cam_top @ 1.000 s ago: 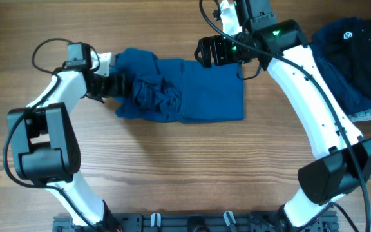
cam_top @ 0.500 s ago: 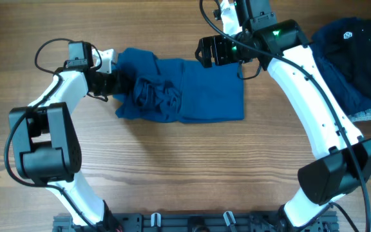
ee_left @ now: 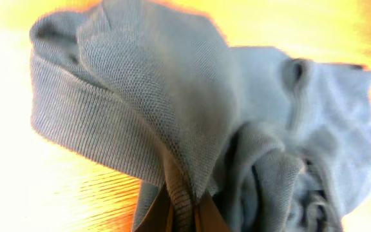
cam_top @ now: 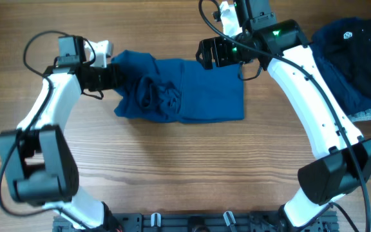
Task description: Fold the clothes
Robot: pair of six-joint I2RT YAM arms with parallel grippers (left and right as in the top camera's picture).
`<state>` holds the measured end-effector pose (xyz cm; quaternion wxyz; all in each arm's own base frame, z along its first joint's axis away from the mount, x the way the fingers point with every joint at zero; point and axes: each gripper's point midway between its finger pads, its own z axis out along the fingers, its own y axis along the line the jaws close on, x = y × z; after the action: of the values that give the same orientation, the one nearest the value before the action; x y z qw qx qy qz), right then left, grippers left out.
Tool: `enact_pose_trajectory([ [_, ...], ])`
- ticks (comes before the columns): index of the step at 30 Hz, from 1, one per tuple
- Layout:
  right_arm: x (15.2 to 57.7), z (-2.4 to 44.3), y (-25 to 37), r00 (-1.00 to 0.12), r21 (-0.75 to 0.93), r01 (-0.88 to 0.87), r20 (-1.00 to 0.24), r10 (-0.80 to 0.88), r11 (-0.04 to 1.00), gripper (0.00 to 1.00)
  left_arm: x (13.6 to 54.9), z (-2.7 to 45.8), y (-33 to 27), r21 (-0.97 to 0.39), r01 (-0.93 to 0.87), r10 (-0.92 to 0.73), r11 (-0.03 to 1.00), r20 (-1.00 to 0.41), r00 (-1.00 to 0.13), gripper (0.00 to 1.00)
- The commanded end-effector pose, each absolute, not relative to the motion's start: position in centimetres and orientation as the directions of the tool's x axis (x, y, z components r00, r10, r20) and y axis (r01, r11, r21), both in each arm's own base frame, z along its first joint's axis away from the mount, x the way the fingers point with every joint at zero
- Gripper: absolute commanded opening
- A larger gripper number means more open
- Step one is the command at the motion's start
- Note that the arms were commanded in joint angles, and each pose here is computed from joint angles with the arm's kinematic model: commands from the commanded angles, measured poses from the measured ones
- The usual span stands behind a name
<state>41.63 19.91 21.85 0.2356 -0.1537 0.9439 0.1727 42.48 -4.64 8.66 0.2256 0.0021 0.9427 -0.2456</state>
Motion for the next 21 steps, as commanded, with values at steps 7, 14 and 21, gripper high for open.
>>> enact_pose_trajectory([
  [7, 38.9, 14.7, 17.5, -0.954, 0.277, -0.188, -0.280, -0.108, 0.942, 0.15, 41.7, 13.9, -11.3, -0.430, 0.316, 0.032, 0.846, -0.550, -0.834, 0.04],
  [14, 37.1, 8.2, 15.3, -0.988, 0.351, -0.037, -0.155, 0.019, 0.935, 0.04, 41.8, 16.0, -14.9, -0.409, 0.416, 0.094, 0.812, -0.613, -0.785, 0.04],
  [21, 36.9, 7.2, 14.3, -0.989, 0.418, 0.004, -0.131, 0.065, 0.908, 0.04, 41.2, 19.0, -22.9, -0.344, 0.606, 0.201, 0.717, -0.731, -0.652, 0.04],
])
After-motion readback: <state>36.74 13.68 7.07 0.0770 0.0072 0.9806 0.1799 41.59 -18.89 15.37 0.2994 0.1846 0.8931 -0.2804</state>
